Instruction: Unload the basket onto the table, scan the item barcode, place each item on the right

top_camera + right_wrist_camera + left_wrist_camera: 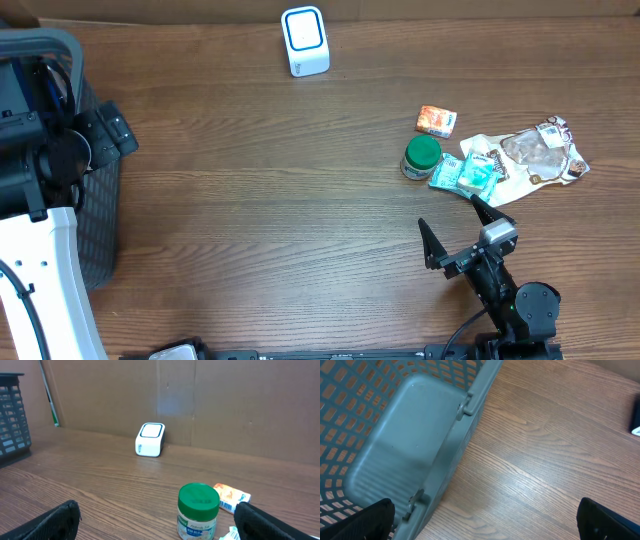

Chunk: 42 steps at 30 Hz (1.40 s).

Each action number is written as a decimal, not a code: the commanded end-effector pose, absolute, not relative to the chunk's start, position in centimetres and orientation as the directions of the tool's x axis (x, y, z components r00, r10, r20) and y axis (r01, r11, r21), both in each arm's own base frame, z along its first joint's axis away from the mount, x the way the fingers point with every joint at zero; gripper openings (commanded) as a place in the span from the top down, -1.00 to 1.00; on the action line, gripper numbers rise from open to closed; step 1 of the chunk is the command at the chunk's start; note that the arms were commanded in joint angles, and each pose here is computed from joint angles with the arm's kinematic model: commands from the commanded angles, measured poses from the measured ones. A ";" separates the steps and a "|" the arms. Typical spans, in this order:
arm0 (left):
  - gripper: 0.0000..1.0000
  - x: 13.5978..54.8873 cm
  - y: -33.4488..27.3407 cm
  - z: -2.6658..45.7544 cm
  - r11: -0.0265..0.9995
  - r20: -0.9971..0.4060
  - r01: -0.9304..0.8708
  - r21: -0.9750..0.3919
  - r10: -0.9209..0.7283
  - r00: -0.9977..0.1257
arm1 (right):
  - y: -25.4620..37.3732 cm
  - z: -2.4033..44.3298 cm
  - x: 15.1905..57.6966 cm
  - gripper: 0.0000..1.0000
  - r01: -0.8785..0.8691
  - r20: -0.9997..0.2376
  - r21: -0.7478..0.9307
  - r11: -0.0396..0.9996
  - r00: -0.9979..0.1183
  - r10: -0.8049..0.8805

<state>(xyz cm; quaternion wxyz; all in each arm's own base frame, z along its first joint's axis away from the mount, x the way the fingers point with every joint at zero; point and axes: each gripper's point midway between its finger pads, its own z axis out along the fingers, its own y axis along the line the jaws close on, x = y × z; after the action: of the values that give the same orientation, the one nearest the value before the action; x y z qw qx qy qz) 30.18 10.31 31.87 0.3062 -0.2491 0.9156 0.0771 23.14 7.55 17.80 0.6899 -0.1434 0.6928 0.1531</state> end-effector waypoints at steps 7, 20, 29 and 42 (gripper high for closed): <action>-0.99 30.1 10.4 32.4 0.858 -0.612 -0.514 -0.023 -0.418 -0.671 | 7.3 17.6 23.2 -1.00 -0.399 -1.000 0.017 0.917 -0.004 0.017; -1.00 30.1 10.4 32.4 0.857 -0.612 -0.514 -0.023 -0.419 -0.671 | 7.3 17.6 23.2 -1.00 -0.399 -1.000 0.017 0.917 -0.004 0.017; -1.00 30.1 10.3 32.4 0.860 -0.613 -0.510 -0.024 -0.415 -0.672 | 7.3 17.6 23.2 -1.00 -0.399 -1.000 0.017 0.917 -0.004 0.017; -0.99 21.2 2.9 24.5 0.955 -0.560 -0.296 -0.004 -0.247 -0.791 | 7.3 17.6 23.2 -1.00 -0.399 -1.000 0.017 0.917 -0.004 0.017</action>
<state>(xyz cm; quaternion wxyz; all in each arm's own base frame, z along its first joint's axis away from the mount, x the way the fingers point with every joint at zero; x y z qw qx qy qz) 24.50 2.72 27.75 0.3098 -0.1367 0.9402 0.0374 23.16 7.49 17.77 0.6897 -0.1422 0.6935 0.1522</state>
